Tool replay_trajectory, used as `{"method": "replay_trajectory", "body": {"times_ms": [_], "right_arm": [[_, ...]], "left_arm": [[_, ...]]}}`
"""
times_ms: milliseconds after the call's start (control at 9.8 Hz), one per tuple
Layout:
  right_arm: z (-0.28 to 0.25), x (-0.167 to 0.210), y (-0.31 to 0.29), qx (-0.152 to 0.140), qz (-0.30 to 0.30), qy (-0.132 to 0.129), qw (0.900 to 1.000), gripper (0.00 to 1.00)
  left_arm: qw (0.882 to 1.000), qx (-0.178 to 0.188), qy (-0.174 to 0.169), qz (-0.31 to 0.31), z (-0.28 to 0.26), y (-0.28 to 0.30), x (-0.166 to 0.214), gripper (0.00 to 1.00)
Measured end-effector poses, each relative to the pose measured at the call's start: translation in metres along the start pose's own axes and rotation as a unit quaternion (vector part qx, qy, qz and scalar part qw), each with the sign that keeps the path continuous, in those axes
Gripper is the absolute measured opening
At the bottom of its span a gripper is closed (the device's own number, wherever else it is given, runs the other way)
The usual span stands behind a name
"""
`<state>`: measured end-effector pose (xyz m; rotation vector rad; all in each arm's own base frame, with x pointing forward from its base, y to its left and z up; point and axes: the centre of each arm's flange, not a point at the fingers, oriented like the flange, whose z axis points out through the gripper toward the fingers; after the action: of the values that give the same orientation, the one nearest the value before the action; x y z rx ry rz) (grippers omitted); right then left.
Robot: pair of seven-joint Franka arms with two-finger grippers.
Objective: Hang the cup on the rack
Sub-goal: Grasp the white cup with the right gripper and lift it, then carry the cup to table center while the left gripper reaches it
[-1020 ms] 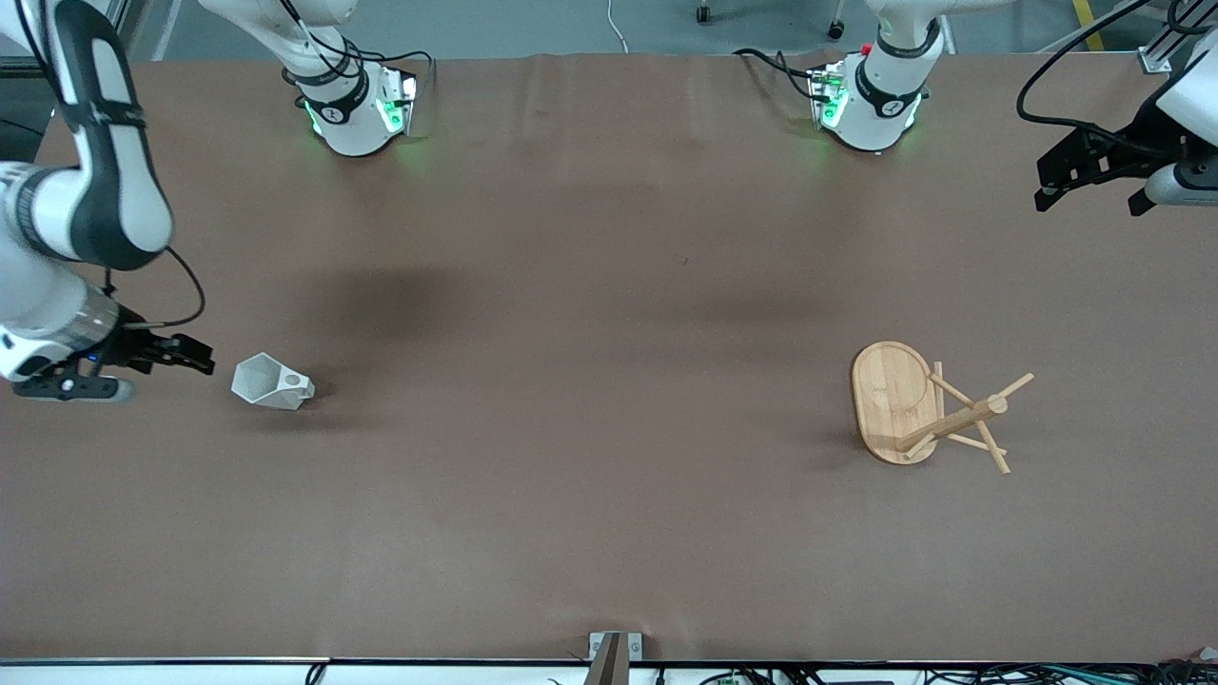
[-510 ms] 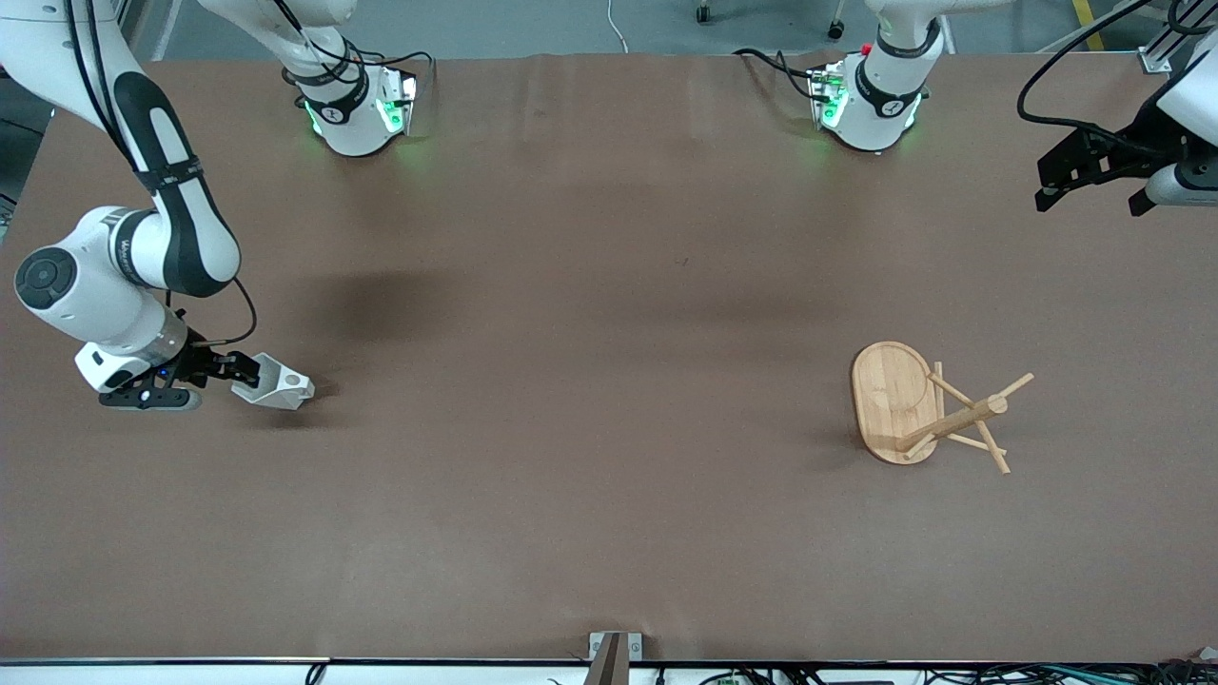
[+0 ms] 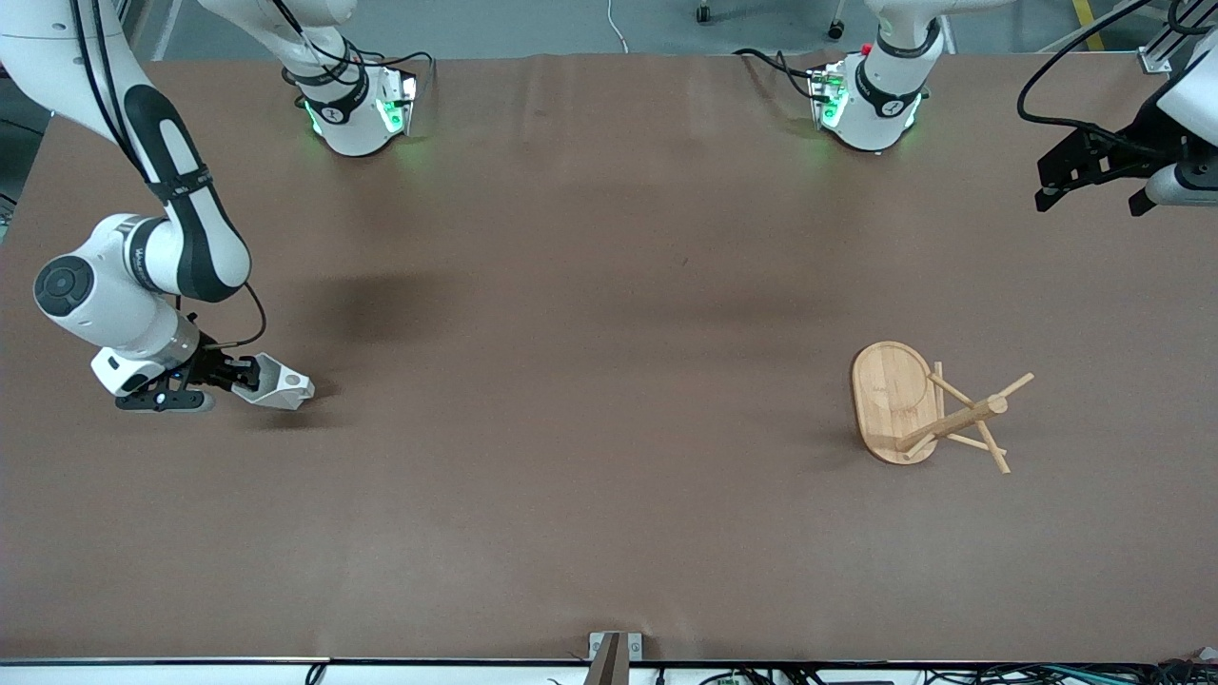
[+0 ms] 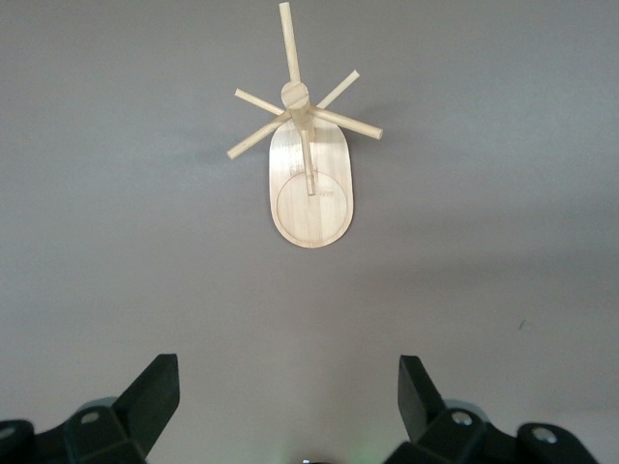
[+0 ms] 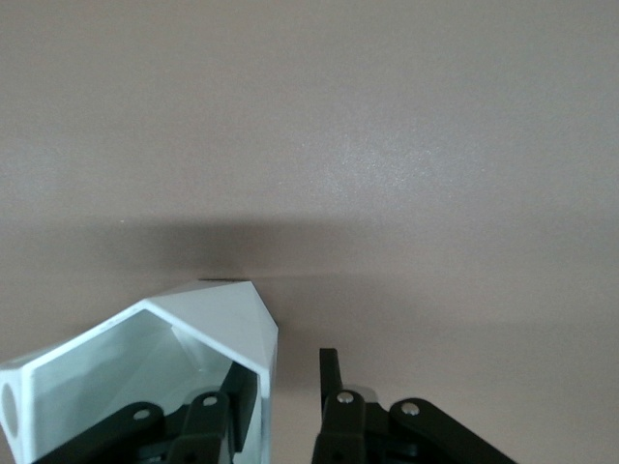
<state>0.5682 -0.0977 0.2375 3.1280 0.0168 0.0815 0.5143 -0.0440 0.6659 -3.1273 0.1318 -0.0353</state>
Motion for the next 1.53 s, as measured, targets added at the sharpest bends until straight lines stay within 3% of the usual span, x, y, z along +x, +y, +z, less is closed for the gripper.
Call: {"method": "replay_trajectory", "body": {"times_ms": [102,204,306,612,816,1122,1327,1531], "right_arm": [[0.003,-0.001,0.000,0.001,0.002,-0.002,1.000,0.30],[0.005,-0.001,0.000,0.002,0.003,-0.003,1.000,0.11],[0.002,0.001,-0.001,0.004,0.005,0.000,1.000,0.04],[-0.010,0.008,-0.007,0.010,-0.002,-0.016,1.000,0.04],[-0.076,0.034,-0.025,0.038,-0.006,-0.039,0.998,0.04],[-0.168,0.060,-0.071,0.178,0.016,-0.046,0.983,0.04],[-0.174,0.059,-0.128,0.311,0.019,-0.067,0.948,0.04],[-0.182,0.056,-0.217,0.410,0.005,-0.078,0.909,0.04]], "left_arm": [[1.000,0.000,0.000,0.000,0.000,0.000,0.000,1.00],[1.000,0.000,0.000,0.000,0.000,0.000,0.000,1.00],[1.000,0.000,0.000,0.000,0.000,0.000,0.000,1.00],[1.000,0.000,0.000,0.000,0.000,0.000,0.000,1.00],[1.000,-0.005,0.000,0.000,0.000,0.001,0.000,1.00],[1.000,-0.008,-0.003,0.000,0.001,0.001,-0.001,1.00],[1.000,-0.009,-0.004,0.000,0.001,0.002,-0.001,1.00],[0.999,-0.035,-0.004,0.005,0.001,0.010,0.000,1.00]]}}
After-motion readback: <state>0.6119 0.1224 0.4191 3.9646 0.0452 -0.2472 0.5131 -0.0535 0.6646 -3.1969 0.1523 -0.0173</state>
